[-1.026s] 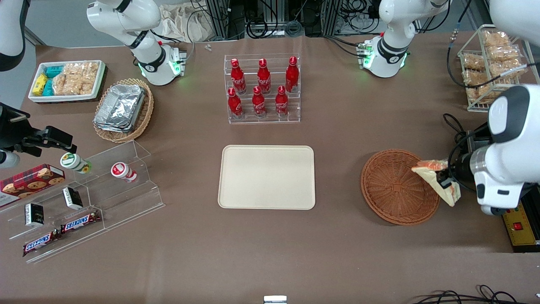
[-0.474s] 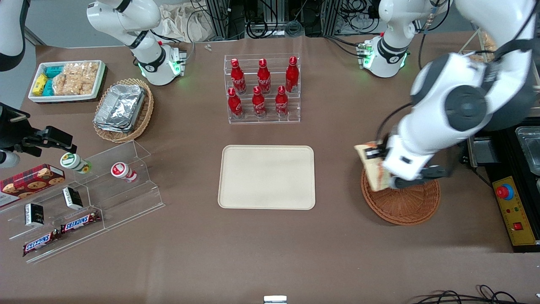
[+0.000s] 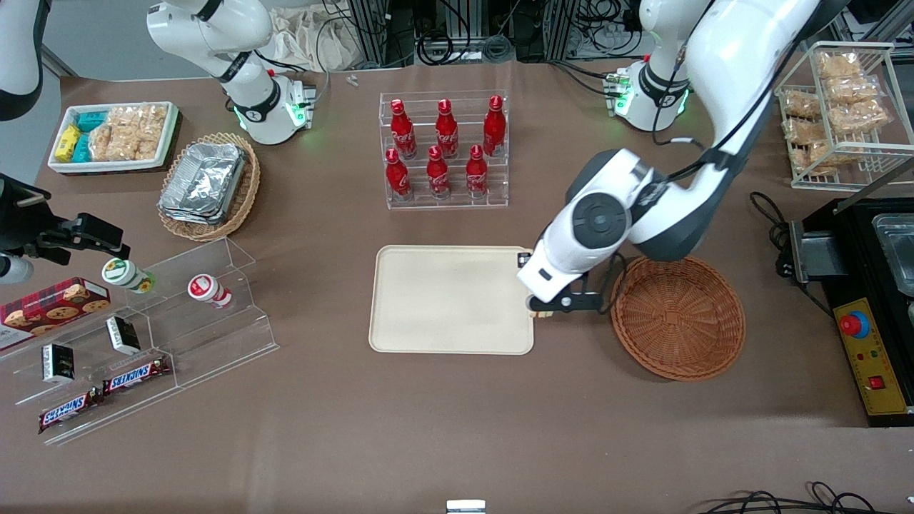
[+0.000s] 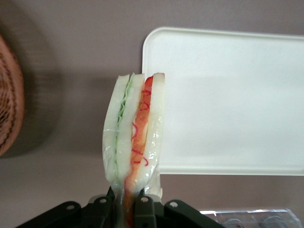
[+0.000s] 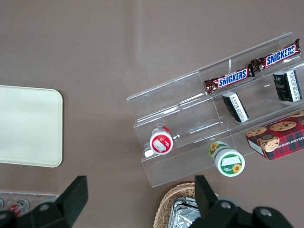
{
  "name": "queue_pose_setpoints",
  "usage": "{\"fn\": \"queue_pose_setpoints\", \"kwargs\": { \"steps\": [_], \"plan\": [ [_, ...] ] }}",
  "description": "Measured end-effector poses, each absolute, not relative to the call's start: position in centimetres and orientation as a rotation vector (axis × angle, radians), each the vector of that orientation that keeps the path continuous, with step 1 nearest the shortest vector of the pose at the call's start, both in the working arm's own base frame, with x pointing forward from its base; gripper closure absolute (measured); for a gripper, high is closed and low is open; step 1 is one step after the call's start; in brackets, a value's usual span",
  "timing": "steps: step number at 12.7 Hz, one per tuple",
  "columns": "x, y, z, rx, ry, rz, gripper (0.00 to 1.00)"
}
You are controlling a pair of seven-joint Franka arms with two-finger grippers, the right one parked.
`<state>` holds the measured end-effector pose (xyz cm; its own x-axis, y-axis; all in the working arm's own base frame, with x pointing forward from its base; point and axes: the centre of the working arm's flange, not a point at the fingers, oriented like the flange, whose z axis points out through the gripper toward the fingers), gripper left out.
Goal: Place sandwich from basket to tray
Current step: 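Lower the sandwich onto the cream tray and open the left gripper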
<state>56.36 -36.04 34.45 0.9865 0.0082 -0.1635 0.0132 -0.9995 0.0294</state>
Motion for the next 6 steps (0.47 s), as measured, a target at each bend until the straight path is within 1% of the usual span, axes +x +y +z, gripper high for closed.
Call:
{"fn": "queue_pose_setpoints", "kwargs": {
  "steps": [2, 4, 6],
  "plan": [
    [56.0, -37.6, 31.4, 3.116, 0.016, -0.235, 0.85],
    [54.9, -39.6, 28.3, 3.145, -0.006, -0.222, 0.85],
    [53.9, -41.4, 25.5, 3.163, 0.002, -0.180, 0.85]
  ]
}}
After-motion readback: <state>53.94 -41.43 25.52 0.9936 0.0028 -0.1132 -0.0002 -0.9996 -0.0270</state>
